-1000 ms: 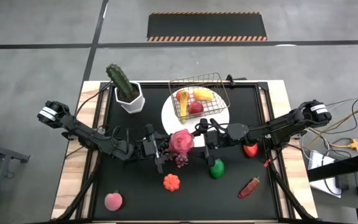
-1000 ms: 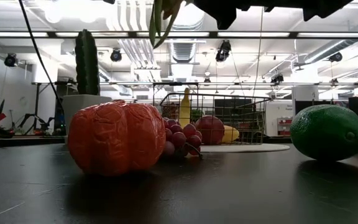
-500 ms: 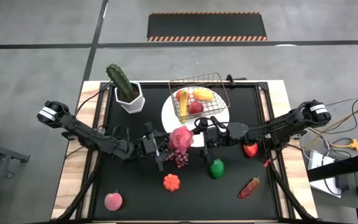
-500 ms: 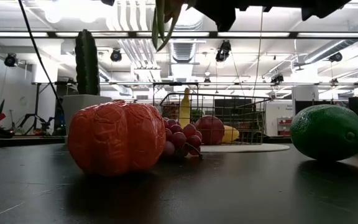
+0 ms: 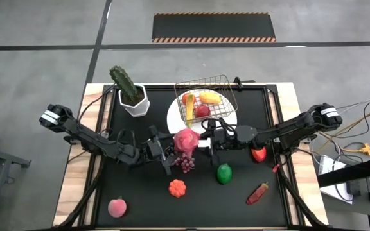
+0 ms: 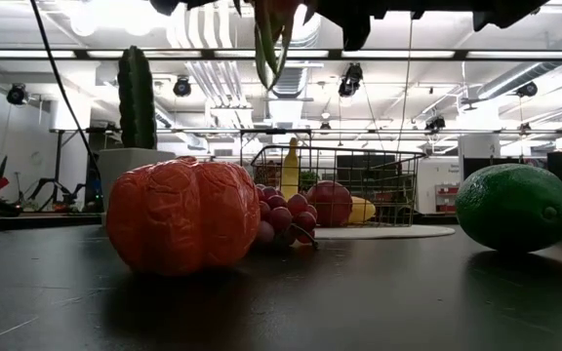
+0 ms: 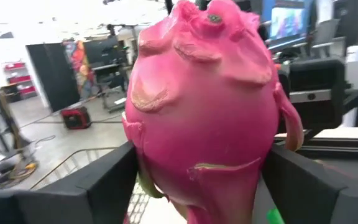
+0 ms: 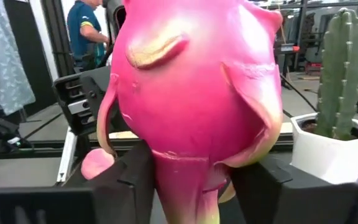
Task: Build produce basket
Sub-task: Put the red dragonfruit into the wire basket
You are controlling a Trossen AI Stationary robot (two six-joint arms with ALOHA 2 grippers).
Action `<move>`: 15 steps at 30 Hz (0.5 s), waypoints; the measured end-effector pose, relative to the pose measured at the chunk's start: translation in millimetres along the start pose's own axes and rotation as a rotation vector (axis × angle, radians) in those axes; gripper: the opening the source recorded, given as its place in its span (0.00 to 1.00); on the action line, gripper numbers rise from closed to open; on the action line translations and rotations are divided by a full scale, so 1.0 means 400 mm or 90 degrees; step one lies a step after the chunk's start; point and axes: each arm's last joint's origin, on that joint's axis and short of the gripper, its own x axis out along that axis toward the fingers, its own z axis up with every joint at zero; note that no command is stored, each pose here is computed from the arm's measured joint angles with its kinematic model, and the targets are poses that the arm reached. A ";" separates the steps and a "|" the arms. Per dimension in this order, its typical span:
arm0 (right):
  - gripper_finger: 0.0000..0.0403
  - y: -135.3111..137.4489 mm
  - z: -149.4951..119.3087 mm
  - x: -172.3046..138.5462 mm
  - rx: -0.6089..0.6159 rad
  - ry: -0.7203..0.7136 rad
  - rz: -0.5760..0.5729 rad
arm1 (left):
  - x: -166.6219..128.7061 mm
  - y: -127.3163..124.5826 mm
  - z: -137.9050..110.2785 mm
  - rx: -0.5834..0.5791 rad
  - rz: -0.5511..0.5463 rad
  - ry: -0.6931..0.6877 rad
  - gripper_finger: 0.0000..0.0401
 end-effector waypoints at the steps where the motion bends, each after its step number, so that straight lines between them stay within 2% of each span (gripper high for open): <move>1: 0.37 0.000 -0.001 0.000 -0.001 0.002 -0.001 | 0.000 0.001 -0.002 0.001 0.007 0.003 0.77; 7: 0.35 -0.003 -0.003 -0.001 -0.006 0.015 0.000 | -0.004 -0.002 -0.002 0.030 0.010 0.005 0.86; 15: 0.35 -0.002 0.001 -0.007 -0.011 0.028 0.006 | -0.025 0.002 0.004 0.071 0.001 0.030 0.87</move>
